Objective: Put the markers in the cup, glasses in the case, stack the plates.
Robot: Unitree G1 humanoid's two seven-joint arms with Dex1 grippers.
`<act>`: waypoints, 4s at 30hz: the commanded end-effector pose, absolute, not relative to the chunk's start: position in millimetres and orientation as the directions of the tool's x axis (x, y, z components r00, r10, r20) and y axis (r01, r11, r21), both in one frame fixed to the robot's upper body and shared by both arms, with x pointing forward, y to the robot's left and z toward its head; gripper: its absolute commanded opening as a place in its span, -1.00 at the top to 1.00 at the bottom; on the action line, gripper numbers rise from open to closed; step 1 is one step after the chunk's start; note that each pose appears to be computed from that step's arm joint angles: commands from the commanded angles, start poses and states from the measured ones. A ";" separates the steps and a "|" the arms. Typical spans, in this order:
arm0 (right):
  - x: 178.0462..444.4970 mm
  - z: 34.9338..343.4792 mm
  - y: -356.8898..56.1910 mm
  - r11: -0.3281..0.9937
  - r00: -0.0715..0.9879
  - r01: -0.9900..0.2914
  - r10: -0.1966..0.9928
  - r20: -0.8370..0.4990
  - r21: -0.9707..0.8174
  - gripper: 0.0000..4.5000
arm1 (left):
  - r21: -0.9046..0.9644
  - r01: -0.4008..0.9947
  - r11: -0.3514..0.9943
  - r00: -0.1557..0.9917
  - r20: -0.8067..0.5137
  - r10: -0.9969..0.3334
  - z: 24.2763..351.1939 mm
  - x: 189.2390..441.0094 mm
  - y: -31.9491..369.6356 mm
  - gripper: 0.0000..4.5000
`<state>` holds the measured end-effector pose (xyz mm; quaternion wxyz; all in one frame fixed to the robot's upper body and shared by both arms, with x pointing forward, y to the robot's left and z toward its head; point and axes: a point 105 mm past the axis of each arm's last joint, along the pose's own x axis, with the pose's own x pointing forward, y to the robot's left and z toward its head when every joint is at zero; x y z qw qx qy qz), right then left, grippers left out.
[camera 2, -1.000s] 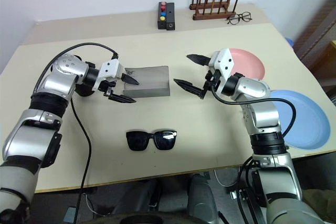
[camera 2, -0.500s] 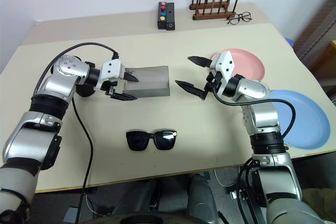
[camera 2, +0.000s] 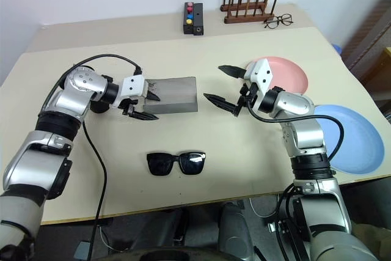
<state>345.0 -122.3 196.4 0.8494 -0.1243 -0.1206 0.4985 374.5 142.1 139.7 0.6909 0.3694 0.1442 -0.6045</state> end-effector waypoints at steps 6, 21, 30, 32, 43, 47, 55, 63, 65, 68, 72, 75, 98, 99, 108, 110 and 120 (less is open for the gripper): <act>343.1 208.2 -123.3 0.471 0.462 -0.804 0.879 0.118 -0.364 -1.00 | 0.345 0.938 -0.034 0.210 -0.646 -0.734 145.1 367.8 139.6 0.99; 343.4 210.8 -121.4 0.471 0.462 -0.802 0.879 0.119 -0.366 -1.00 | 0.359 0.933 -0.031 0.191 -0.566 -0.802 164.3 361.8 121.1 0.99; 339.9 209.6 -132.6 0.477 0.478 -0.798 0.873 0.094 -0.369 -1.00 | 0.306 0.952 -0.031 0.149 -0.548 -0.823 166.0 335.0 116.5 0.99; 338.4 208.6 -136.5 0.477 0.484 -0.798 0.871 0.080 -0.367 -1.00 | 0.285 0.958 -0.023 0.143 -0.547 -0.825 165.3 328.1 115.9 0.99; 328.0 200.2 -155.8 0.475 0.499 -0.818 0.867 0.010 -0.325 -1.00 | 0.195 0.979 0.061 0.159 -0.541 -0.826 162.8 309.6 111.8 0.99; 324.8 194.6 -160.1 0.472 0.500 -0.824 0.866 -0.012 -0.313 -1.00 | 0.176 0.980 0.097 0.177 -0.531 -0.828 160.2 308.9 106.9 0.99; 312.2 174.7 -174.8 0.446 0.497 -0.842 0.860 -0.114 -0.302 -1.00 | 0.133 0.986 0.100 0.157 -0.536 -0.829 142.4 292.2 99.9 0.99; 289.6 158.5 -207.9 0.396 0.460 -0.882 0.842 -0.282 -0.256 -1.00 | 0.129 0.983 0.128 0.178 -0.540 -0.823 133.4 291.0 102.9 0.99; 284.7 155.5 -217.9 0.391 0.458 -0.885 0.828 -0.325 -0.251 -1.00 | 0.129 0.982 0.135 0.184 -0.539 -0.822 131.5 292.1 103.3 0.99; 280.2 156.5 -226.6 0.393 0.459 -0.886 0.819 -0.345 -0.245 -1.00 | 0.125 0.982 0.141 0.186 -0.535 -0.824 129.3 292.7 103.7 0.99; 275.8 161.6 -230.5 0.399 0.465 -0.883 0.816 -0.343 -0.249 -1.00 | 0.127 0.980 0.153 0.197 -0.533 -0.823 125.6 296.1 105.2 0.99; 271.8 163.1 -230.4 0.398 0.462 -0.884 0.817 -0.343 -0.244 -1.00 | 0.129 0.979 0.157 0.202 -0.532 -0.822 123.9 299.0 105.7 0.99; 267.1 166.6 -228.7 0.413 0.481 -0.874 0.809 -0.339 -0.255 -1.00 | 0.185 0.981 0.057 0.155 -0.573 -0.805 127.8 319.8 107.0 0.99; 266.8 166.6 -228.6 0.414 0.482 -0.874 0.808 -0.338 -0.256 -1.00 | 0.184 0.981 0.054 0.151 -0.571 -0.807 127.9 319.2 105.7 0.99; 264.7 166.0 -230.2 0.427 0.496 -0.866 0.801 -0.336 -0.260 -1.00 | 0.150 0.988 0.044 0.120 -0.542 -0.832 128.8 305.1 96.7 0.99; 264.4 165.7 -230.4 0.428 0.497 -0.866 0.800 -0.336 -0.260 -1.00 | 0.148 0.988 0.047 0.121 -0.544 -0.831 127.6 303.7 97.0 0.99; 267.0 165.7 -230.9 0.427 0.499 -0.864 0.799 -0.335 -0.267 -1.00 | 0.146 0.988 0.055 0.127 -0.552 -0.824 129.6 301.2 100.2 -0.50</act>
